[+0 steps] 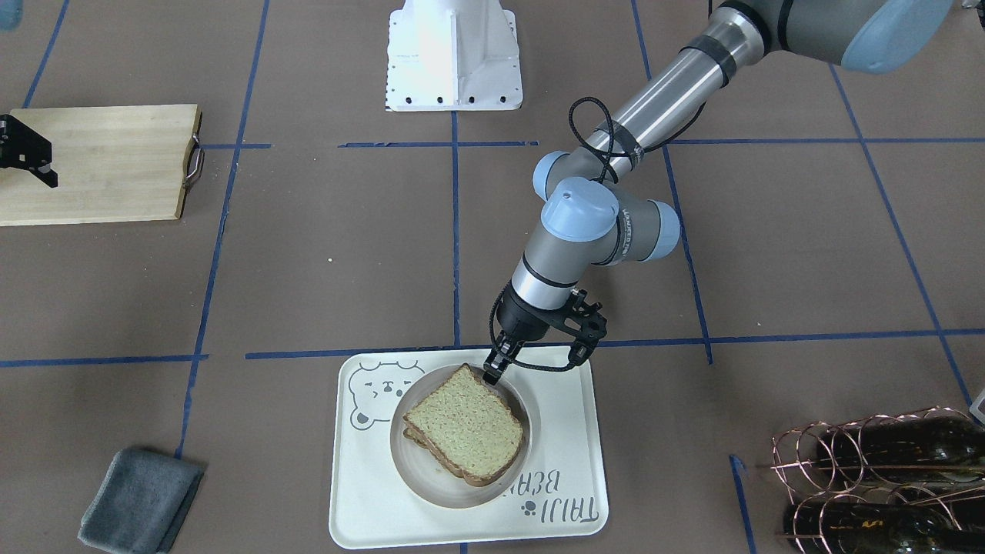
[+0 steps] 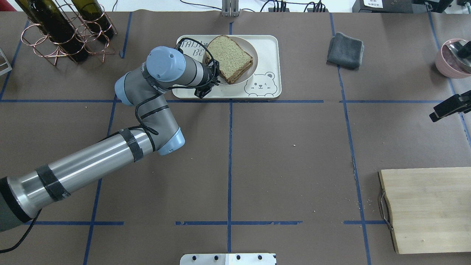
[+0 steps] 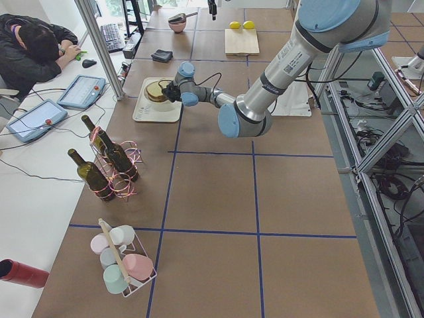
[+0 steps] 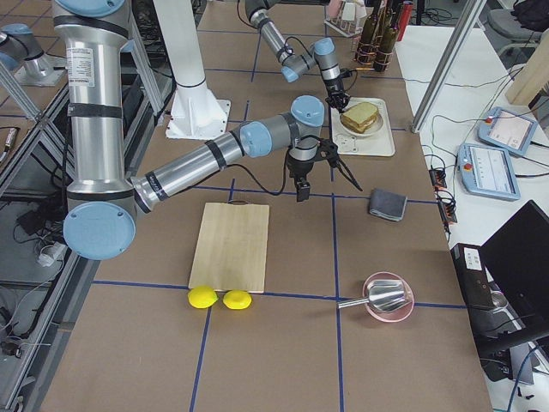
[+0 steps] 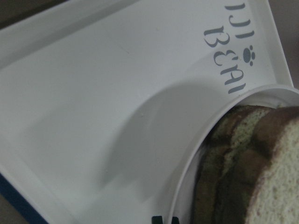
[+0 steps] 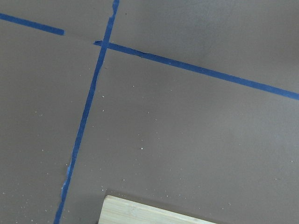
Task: Make sandwich and place on tray
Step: 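Carry the plate with the left gripper onto the white tray, then open the left gripper and release the plate on the tray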
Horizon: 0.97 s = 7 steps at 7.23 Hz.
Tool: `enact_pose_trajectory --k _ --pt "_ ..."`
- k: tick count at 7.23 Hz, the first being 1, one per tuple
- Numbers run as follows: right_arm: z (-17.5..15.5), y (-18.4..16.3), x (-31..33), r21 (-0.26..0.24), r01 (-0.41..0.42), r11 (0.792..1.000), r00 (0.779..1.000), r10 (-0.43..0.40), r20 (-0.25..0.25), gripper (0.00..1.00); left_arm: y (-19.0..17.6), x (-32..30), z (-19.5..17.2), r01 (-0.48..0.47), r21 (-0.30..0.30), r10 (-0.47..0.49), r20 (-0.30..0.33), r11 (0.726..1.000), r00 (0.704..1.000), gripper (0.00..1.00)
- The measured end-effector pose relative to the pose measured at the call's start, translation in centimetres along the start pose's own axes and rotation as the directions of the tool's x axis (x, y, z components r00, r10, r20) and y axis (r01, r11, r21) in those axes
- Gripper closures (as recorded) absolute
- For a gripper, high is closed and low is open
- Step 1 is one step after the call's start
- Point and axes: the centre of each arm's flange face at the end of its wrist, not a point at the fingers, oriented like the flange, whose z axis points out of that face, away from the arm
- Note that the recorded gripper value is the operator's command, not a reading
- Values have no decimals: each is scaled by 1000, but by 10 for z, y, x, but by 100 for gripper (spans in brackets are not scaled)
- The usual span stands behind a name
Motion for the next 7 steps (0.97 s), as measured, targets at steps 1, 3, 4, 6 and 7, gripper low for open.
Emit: enact_pose_trajectory --k 1,3,4,6,7 --pt "-1 0 0 1 0 1000 1000 0 3 0 -1 -1 2 -1 5 1 1 1000 1000 73" --pt "-1 0 0 1 0 1000 1000 0 4 0 -4 -3 3 -10 12 10 4 1000 1000 73" --pt "-1 -1 -1 2 1 1000 1000 -1 4 0 -5 -2 2 -27 13 27 2 1000 1000 73" --pt "-2 -2 -1 5 1 1000 1000 -1 3 0 -16 1 -15 -72 8 72 -7 997 997 52" --pt "-3 -2 -1 7 0 1000 1000 -1 3 0 -22 -6 -29 -97 -5 97 8 995 995 1"
